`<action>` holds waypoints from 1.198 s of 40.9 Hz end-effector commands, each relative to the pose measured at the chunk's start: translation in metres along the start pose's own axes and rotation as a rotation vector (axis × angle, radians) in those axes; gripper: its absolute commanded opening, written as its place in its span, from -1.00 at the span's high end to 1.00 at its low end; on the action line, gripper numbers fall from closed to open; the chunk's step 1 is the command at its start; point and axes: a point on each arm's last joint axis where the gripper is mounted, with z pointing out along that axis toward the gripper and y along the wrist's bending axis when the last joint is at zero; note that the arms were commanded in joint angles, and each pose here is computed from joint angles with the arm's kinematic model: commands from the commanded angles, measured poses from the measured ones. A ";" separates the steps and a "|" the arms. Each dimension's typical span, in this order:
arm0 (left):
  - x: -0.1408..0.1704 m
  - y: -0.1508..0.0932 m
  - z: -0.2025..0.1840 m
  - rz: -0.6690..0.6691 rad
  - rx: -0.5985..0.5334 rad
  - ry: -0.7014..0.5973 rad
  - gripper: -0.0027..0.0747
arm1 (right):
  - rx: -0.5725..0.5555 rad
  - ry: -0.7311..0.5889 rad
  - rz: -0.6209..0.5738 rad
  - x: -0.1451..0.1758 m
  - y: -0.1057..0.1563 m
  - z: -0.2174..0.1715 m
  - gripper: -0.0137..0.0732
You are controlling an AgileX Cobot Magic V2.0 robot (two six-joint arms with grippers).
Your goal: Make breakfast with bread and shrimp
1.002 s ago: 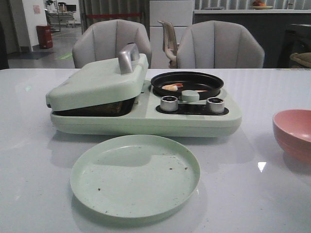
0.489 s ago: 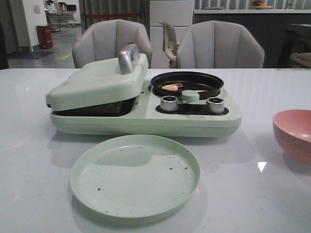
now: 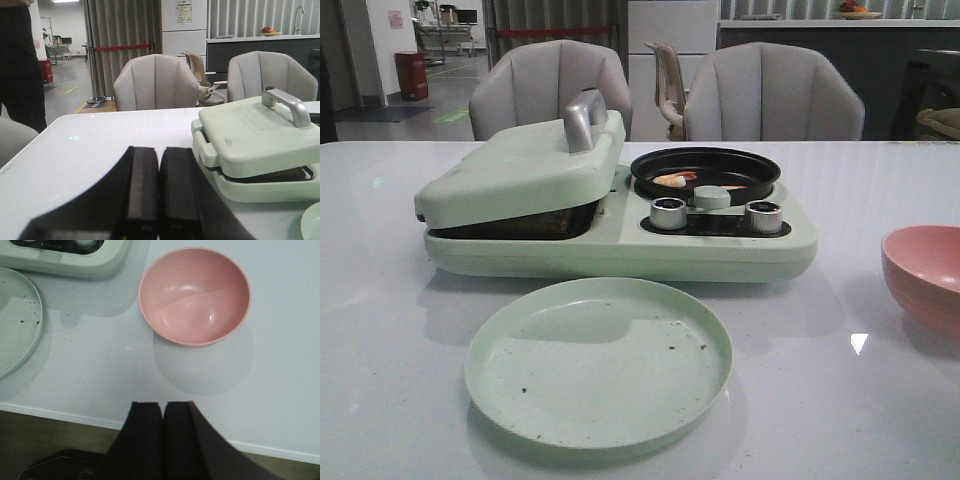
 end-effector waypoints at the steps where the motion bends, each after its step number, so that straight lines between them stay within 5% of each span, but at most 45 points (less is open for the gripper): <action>1: -0.007 0.000 -0.002 -0.016 0.002 -0.104 0.67 | 0.040 -0.142 -0.022 -0.011 -0.003 -0.005 0.58; 10: -0.007 0.000 -0.002 -0.016 0.002 -0.103 0.67 | 0.101 -0.593 -0.033 0.027 -0.004 -0.013 0.58; 17: -0.007 0.000 -0.002 -0.016 0.002 -0.103 0.67 | 0.125 -0.816 -0.038 0.071 -0.005 -0.006 0.58; 28: -0.007 0.000 -0.002 -0.016 0.002 -0.103 0.67 | 0.152 -0.956 -0.034 0.106 -0.009 0.025 0.58; 49: -0.007 0.000 -0.002 -0.016 0.002 -0.103 0.67 | 0.153 -0.953 -0.033 0.105 -0.009 0.024 0.58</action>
